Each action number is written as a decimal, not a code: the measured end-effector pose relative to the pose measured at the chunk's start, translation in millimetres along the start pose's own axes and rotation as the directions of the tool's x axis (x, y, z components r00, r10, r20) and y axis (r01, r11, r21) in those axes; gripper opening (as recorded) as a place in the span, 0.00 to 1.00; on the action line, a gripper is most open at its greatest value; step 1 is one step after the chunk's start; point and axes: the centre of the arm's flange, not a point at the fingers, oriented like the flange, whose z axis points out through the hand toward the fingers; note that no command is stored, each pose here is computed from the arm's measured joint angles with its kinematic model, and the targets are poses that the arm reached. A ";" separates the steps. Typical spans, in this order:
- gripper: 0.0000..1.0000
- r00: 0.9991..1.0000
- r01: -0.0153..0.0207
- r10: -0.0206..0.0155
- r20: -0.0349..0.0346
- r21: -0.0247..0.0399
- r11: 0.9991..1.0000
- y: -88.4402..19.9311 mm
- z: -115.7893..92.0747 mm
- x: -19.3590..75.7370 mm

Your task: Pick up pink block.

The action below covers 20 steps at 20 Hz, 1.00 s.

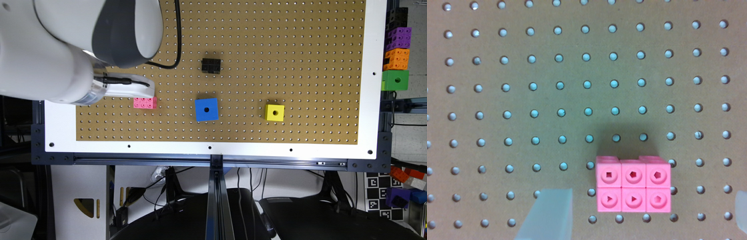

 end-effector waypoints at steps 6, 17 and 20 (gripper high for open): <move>1.00 1.000 0.001 -0.001 0.006 -0.002 1.000 -1.1 26.3 0.9; 1.00 1.000 0.001 -0.001 0.006 0.001 1.000 -2.4 70.6 2.1; 1.00 1.000 0.008 -0.008 0.005 0.004 1.000 -7.0 69.8 0.8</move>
